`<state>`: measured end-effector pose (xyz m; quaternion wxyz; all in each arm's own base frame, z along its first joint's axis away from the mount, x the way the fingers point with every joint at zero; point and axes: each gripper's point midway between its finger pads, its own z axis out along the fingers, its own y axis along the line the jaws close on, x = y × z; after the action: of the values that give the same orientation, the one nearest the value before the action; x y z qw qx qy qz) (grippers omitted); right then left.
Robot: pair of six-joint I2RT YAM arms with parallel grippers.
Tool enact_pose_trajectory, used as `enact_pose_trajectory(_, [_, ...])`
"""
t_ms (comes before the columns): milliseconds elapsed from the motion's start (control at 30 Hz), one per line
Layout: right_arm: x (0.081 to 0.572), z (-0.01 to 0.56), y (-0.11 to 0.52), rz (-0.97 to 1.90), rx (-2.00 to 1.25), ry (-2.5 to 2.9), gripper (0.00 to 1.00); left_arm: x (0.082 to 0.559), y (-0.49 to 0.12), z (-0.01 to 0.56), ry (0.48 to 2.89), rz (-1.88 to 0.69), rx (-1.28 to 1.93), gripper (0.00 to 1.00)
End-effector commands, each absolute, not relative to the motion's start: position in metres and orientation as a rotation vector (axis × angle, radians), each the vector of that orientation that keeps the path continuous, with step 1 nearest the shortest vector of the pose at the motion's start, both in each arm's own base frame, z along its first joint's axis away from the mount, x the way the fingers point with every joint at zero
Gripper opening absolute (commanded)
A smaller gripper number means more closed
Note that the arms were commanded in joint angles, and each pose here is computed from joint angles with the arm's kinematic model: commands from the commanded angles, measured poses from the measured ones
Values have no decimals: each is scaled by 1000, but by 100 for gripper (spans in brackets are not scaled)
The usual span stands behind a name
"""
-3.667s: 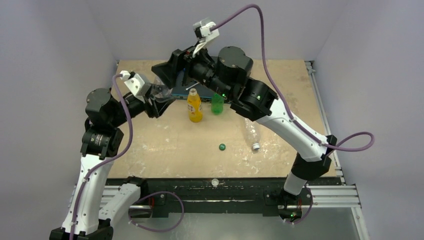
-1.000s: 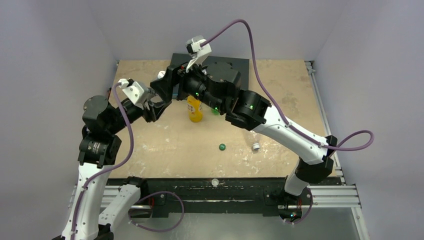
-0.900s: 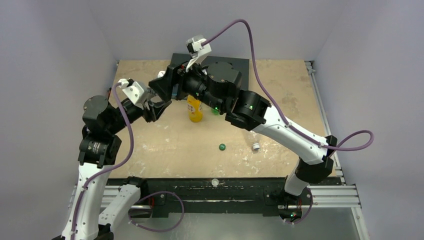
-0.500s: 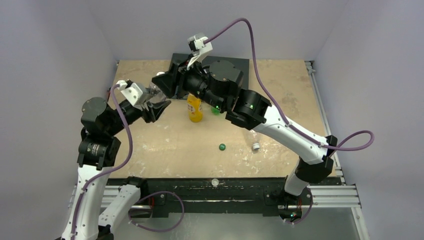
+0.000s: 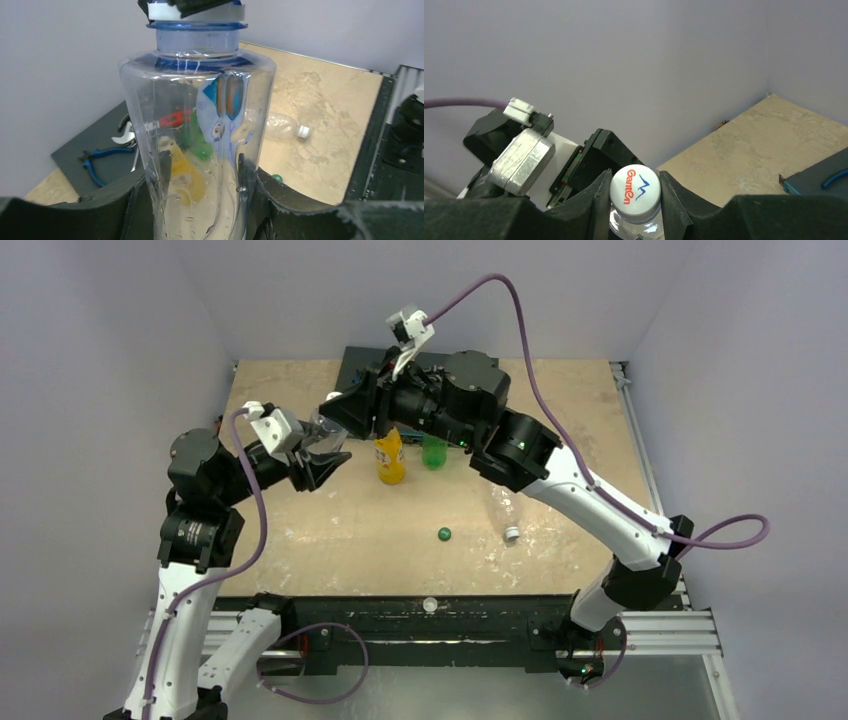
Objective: Unscrew the bottle caps
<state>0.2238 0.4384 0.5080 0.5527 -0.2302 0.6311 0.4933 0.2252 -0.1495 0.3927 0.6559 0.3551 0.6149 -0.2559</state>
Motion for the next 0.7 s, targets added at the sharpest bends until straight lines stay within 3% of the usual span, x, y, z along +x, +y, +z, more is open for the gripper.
enact_pose_trajectory(0, [202,591,387,1275,-580,1173,13,188,-174,392,1339,-789,978,3])
enact_pose_trajectory(200, [185,601,365,1229,-663,1083,13,183,-178,385,1355,-851,1016,2])
enact_pose_trajectory(367, [189,576,357,1162,-678,1135,12,181,-180,385,1360,-876,1028,2])
enact_pose_trajectory(533, [224,493,336,969,-568,1394,12,179,-178,385,1354,-848,1035,2])
enact_pose_trajectory(667, [237,390,312,823,-482,1628,12,179,-178,385,1351,-843,1030,1])
